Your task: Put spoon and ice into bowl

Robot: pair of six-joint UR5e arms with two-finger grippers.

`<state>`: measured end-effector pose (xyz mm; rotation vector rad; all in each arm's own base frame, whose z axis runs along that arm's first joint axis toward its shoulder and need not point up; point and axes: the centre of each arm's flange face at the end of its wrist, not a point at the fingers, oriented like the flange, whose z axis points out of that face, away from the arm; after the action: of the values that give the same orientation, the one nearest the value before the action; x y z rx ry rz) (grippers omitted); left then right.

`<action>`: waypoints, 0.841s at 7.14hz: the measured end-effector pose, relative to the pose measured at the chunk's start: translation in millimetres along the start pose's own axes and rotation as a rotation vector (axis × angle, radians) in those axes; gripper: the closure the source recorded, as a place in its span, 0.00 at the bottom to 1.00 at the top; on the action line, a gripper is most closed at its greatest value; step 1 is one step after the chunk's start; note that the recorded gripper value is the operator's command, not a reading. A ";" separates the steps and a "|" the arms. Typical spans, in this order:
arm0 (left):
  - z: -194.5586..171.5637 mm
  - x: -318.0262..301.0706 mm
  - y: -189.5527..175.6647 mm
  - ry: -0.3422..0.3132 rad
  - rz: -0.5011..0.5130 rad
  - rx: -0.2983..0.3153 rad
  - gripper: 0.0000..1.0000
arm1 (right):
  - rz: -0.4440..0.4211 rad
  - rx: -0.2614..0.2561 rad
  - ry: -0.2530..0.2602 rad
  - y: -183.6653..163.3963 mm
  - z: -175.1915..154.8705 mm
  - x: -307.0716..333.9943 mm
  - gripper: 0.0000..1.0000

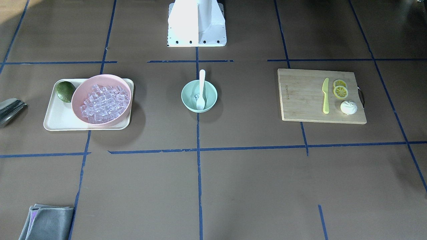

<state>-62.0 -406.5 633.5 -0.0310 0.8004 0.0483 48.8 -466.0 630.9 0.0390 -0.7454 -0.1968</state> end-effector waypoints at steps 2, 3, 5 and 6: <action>4.2 -3.5 1.8 0.001 -0.008 -0.009 0.00 | -0.002 0.001 -0.002 -0.5 0.2 -0.3 0.00; 8.1 -7.3 2.5 0.001 -0.016 -0.016 0.00 | -0.002 0.001 -0.002 -0.3 0.4 -0.2 0.00; 10.1 -9.3 3.0 0.003 -0.021 -0.020 0.00 | 0.000 -0.001 -0.003 0.1 1.4 0.6 0.00; 10.0 -9.2 3.1 0.003 -0.021 -0.020 0.00 | 0.001 -0.001 -0.003 0.2 1.6 0.8 0.00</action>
<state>-61.4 -403.3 647.0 -0.0588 0.8029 0.0366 48.3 -465.9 632.6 0.0373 -0.7485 -0.1967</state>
